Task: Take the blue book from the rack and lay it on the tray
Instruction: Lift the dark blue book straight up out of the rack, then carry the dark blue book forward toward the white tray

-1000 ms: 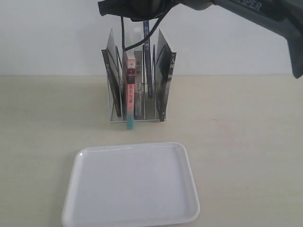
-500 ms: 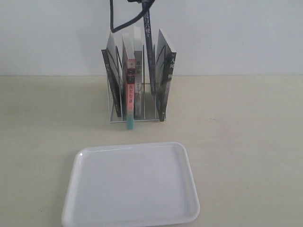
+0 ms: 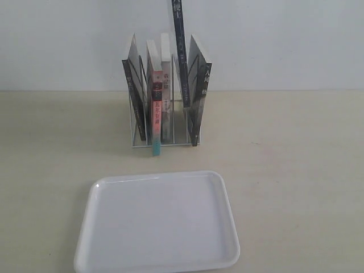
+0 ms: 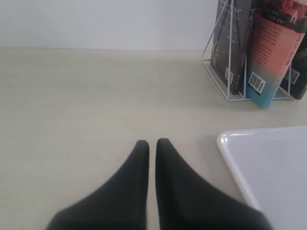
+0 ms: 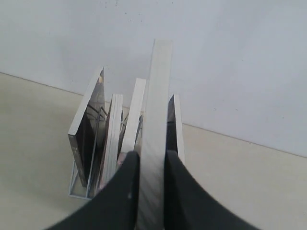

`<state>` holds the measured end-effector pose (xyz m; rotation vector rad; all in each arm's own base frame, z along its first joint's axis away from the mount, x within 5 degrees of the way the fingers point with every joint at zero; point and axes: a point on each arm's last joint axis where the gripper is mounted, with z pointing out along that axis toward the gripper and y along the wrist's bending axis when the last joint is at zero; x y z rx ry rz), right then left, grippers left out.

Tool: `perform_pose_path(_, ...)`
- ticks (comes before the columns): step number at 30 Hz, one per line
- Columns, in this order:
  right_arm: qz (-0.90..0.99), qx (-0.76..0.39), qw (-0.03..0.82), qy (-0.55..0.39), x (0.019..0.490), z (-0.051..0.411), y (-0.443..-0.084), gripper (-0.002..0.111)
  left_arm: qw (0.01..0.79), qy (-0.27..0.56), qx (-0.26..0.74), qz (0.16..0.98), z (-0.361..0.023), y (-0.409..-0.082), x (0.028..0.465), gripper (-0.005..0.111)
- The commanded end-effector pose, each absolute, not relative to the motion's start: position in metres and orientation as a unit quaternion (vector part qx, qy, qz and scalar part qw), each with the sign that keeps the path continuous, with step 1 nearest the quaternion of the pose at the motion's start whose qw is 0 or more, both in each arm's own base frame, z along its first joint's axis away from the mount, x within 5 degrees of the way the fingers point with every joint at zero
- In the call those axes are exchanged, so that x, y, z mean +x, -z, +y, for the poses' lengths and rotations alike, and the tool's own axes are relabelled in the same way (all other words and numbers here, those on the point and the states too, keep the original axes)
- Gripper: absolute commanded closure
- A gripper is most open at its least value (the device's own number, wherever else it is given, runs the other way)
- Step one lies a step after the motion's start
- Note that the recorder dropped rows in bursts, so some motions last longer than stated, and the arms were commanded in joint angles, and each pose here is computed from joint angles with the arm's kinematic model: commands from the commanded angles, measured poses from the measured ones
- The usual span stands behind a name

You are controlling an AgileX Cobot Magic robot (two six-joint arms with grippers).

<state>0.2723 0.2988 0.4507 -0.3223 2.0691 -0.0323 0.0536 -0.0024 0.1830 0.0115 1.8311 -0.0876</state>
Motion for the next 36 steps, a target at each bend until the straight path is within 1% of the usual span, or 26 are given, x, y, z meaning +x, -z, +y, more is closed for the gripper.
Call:
perform_pose_path(1,0.834,-0.141,0.533,0.016,0.258,0.288,-0.474,0.108,0.611,0.037,0.005,0.791,-0.002,-0.182,0.054,0.102)
perform_pose_path(4,0.831,-0.151,0.536,0.016,0.247,0.289,-0.475,0.108,0.611,0.037,0.005,0.791,-0.002,-0.182,0.054,0.102)
perform_pose_path(9,0.822,-0.18,0.54,0.006,0.209,0.289,-0.476,0.108,0.611,0.037,0.005,0.791,-0.002,-0.182,0.054,0.102)
perform_pose_path(13,0.818,-0.183,0.545,-0.008,0.191,0.285,-0.479,0.108,0.611,0.037,0.005,0.791,-0.002,-0.182,0.054,0.102)
perform_pose_path(19,0.821,-0.193,0.538,-0.014,0.169,0.275,-0.47,0.108,0.611,0.037,0.005,0.791,-0.002,-0.182,0.054,0.102)
perform_pose_path(25,0.831,-0.2,0.519,-0.005,0.157,0.262,-0.449,0.108,0.611,0.037,0.005,0.791,-0.002,-0.182,0.054,0.102)
perform_pose_path(31,0.846,-0.199,0.494,0.031,0.153,0.246,-0.41,0.108,0.611,0.037,0.005,0.791,-0.002,-0.182,0.054,0.102)
perform_pose_path(36,0.852,-0.204,0.481,0.039,0.152,0.246,-0.38,0.108,0.611,0.037,0.005,0.791,-0.002,-0.182,0.054,0.102)
